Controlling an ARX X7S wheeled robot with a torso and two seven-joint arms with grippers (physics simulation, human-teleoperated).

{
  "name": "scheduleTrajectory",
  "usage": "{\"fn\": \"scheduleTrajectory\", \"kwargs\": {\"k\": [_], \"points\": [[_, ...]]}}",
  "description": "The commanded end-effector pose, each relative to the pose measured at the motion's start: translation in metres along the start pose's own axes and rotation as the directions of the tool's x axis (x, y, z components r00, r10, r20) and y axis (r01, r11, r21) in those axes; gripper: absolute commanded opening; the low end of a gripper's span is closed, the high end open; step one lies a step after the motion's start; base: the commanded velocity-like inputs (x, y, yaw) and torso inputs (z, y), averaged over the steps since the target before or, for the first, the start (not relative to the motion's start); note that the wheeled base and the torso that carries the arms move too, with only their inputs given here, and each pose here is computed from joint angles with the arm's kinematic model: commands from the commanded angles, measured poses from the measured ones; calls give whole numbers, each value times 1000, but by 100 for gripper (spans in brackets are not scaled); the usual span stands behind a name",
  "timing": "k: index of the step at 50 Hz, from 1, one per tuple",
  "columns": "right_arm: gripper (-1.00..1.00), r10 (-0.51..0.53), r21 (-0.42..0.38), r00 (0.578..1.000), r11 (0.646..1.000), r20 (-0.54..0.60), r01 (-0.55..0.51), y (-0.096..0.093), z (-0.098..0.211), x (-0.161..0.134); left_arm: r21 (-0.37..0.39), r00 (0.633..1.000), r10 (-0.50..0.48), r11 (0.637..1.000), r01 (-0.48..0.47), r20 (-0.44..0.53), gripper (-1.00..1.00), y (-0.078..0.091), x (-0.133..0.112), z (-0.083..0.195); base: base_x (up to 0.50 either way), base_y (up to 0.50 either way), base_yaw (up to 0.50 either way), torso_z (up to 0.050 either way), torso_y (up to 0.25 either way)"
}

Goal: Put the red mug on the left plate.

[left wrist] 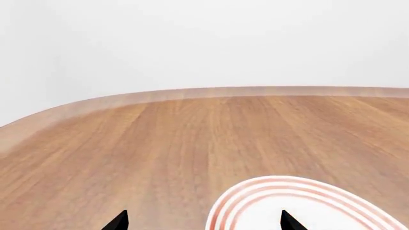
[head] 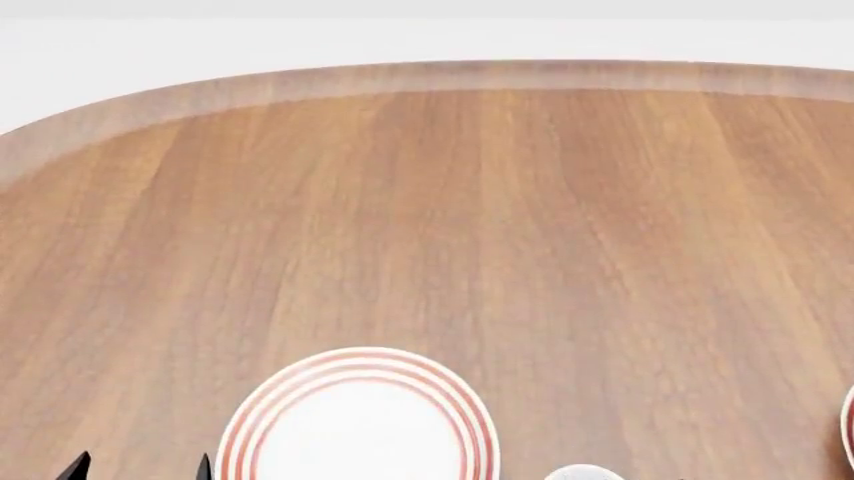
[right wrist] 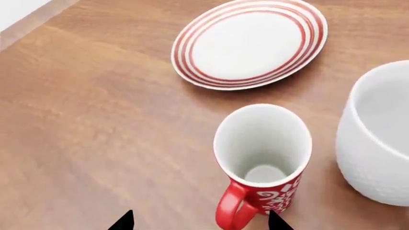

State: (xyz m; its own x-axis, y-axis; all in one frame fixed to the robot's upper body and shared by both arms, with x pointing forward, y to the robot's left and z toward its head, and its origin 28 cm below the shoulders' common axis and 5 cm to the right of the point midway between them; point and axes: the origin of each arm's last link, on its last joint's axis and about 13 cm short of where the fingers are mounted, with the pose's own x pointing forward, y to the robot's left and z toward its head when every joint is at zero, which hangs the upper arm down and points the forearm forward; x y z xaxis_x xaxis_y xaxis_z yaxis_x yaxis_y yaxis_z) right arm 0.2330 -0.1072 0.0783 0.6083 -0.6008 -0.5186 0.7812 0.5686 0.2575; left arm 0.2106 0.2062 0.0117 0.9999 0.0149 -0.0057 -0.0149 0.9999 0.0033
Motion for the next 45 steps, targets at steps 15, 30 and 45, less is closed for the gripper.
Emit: {"fn": "scheduleTrajectory", "kwargs": {"k": [15, 30, 45], "points": [[100, -8, 103, 997, 995, -76, 16, 6, -6, 15, 1, 1000, 1, 1000, -1, -1, 100, 0, 0, -1, 0, 0, 0, 0, 0], [100, -7, 180, 997, 983, -71, 20, 8, -5, 23, 3, 1000, 1, 1000, -1, -1, 100, 0, 0, 0, 0, 0, 0, 0, 0], [100, -43, 187, 997, 981, -63, 54, 9, -11, 35, 5, 1000, 0, 1000, 0, -1, 100, 0, 0, 0, 0, 0, 0, 0, 0]]}}
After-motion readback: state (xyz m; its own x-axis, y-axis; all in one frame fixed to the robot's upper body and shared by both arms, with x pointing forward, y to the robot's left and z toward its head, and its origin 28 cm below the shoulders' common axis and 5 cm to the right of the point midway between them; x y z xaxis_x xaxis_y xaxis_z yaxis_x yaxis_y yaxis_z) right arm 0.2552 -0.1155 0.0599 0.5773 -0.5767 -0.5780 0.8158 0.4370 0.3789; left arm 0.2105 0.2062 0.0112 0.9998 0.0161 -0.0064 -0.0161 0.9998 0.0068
